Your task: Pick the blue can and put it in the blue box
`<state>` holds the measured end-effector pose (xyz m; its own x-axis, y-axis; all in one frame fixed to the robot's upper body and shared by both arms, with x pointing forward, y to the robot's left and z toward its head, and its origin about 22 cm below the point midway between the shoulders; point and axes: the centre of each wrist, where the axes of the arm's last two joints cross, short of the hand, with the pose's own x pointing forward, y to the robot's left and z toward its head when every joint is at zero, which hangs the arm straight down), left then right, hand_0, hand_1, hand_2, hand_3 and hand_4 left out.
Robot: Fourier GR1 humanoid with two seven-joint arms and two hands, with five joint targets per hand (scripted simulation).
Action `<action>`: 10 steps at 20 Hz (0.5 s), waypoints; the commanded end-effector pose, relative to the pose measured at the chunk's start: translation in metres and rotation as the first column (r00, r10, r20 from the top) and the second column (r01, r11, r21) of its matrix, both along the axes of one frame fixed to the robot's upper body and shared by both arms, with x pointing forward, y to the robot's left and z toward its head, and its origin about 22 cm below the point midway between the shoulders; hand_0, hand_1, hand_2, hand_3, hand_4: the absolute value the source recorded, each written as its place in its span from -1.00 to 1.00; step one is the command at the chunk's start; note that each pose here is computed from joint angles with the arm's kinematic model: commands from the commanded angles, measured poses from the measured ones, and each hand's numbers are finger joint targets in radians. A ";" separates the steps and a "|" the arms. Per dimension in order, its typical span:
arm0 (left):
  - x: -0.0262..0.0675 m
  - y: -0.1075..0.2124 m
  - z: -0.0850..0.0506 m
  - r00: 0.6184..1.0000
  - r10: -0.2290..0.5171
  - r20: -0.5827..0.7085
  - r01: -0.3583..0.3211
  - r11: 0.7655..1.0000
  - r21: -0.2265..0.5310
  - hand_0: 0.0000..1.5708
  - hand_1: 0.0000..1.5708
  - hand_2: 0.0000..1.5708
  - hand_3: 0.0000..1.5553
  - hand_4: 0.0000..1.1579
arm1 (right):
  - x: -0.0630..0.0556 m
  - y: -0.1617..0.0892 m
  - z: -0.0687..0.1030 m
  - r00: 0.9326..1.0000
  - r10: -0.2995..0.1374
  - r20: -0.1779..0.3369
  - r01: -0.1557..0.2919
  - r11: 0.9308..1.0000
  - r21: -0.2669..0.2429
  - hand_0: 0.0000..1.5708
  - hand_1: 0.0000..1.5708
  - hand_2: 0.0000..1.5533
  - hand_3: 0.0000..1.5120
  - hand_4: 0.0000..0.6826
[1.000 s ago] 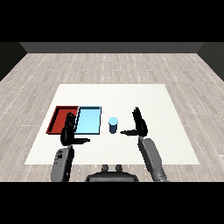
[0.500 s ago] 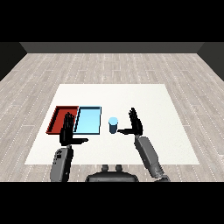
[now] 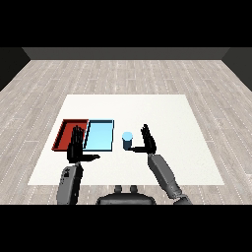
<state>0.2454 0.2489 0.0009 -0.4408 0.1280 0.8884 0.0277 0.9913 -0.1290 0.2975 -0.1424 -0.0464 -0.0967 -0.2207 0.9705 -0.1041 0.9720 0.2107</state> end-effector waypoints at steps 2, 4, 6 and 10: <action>0.0051 0.008 -0.007 1.000 0.003 -0.005 -0.003 1.000 0.002 -1.00 -1.00 -1.00 -1.00 -1.00 | 0.012 0.021 -0.010 1.000 0.011 -0.028 -0.011 1.000 -0.004 -1.00 -1.00 -1.00 -1.00 -1.00; 0.0032 0.009 0.001 1.000 0.002 -0.014 -0.002 1.000 0.031 -1.00 -1.00 -1.00 -1.00 -1.00 | 0.005 0.008 -0.005 0.999 0.032 -0.038 -0.031 0.999 0.011 -1.00 -1.00 -1.00 -1.00 -1.00; 0.0086 0.029 -0.002 1.000 0.014 0.000 -0.014 1.000 0.001 -1.00 -1.00 -1.00 -1.00 -1.00 | 0.005 0.011 -0.020 0.998 0.037 -0.040 -0.037 0.999 -0.001 -1.00 -1.00 -1.00 -1.00 -1.00; 0.0027 0.000 -0.001 1.000 0.015 0.010 -0.015 1.000 0.005 -1.00 -1.00 -1.00 -1.00 -1.00 | 0.003 0.023 -0.015 0.999 0.037 -0.031 -0.036 0.999 0.026 -1.00 -1.00 -1.00 -1.00 -1.00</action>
